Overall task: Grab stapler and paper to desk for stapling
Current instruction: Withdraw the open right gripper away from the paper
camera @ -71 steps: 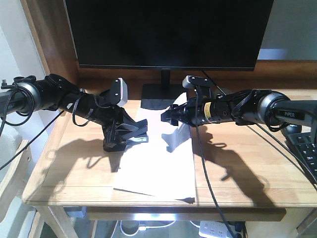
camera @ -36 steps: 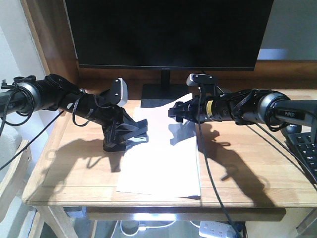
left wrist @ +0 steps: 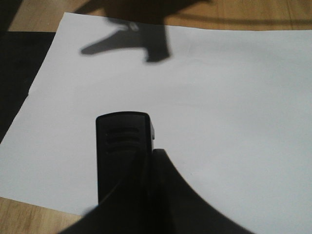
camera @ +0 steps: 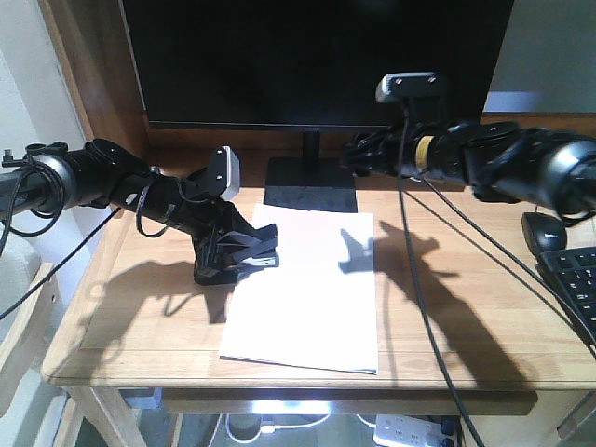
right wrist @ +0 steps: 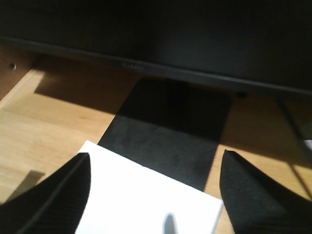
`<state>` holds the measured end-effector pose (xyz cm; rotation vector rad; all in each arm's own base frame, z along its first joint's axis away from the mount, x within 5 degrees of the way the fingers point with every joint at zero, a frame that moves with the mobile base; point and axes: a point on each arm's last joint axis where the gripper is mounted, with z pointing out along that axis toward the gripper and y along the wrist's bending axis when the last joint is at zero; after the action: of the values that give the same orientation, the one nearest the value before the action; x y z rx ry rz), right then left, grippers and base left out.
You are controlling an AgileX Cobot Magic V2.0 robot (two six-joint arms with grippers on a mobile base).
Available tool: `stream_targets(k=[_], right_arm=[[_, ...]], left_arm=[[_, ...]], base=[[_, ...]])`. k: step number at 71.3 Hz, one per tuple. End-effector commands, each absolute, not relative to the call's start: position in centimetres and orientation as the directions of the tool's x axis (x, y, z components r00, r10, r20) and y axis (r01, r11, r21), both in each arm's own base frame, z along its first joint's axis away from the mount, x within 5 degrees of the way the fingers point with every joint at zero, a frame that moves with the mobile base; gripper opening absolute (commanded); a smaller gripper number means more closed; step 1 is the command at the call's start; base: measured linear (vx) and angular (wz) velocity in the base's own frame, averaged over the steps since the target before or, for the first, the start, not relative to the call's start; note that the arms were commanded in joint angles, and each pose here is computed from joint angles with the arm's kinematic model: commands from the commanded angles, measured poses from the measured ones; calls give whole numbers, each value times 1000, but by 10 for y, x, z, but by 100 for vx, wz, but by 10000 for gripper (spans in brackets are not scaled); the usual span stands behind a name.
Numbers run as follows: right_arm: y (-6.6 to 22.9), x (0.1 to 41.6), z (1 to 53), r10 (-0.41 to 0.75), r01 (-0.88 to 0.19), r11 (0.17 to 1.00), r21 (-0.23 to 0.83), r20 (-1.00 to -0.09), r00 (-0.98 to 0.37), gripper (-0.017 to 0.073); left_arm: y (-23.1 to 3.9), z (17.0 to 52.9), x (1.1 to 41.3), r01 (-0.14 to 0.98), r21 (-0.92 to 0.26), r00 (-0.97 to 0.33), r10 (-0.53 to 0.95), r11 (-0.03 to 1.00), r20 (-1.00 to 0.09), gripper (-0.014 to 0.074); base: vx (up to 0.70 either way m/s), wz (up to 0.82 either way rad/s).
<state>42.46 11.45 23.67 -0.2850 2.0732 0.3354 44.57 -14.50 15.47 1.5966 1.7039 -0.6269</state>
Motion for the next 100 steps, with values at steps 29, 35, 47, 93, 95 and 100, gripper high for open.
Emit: stream_targets(k=[29, 35, 47, 93, 95, 100], right_arm=[[67, 294, 333, -149, -233, 968, -91, -958, -245, 525], [62, 275, 341, -142, -228, 969, -92, -967, -213, 525], [53, 237, 352, -127, -223, 971, -92, -980, -150, 525], [28, 127, 323, -159, -217, 964, -155, -987, 0, 525], [27, 121, 321, -145, -215, 966, -144, -989, 12, 525], [24, 108, 314, -112, -212, 970, -116, -993, 33, 525]], left_arm=[[-149, 194, 445, 976, 166, 52, 585, 143, -809, -6], [-149, 194, 445, 976, 166, 52, 585, 143, -809, -6], [-149, 194, 445, 976, 166, 52, 585, 143, -809, -6], [-149, 194, 445, 976, 166, 52, 585, 143, -809, -6], [-149, 194, 445, 976, 166, 52, 585, 143, -809, -6], [-149, 194, 445, 976, 166, 52, 585, 143, -809, -6]], base=[[0, 0], [0, 0], [0, 0], [0, 0], [0, 0], [0, 0]])
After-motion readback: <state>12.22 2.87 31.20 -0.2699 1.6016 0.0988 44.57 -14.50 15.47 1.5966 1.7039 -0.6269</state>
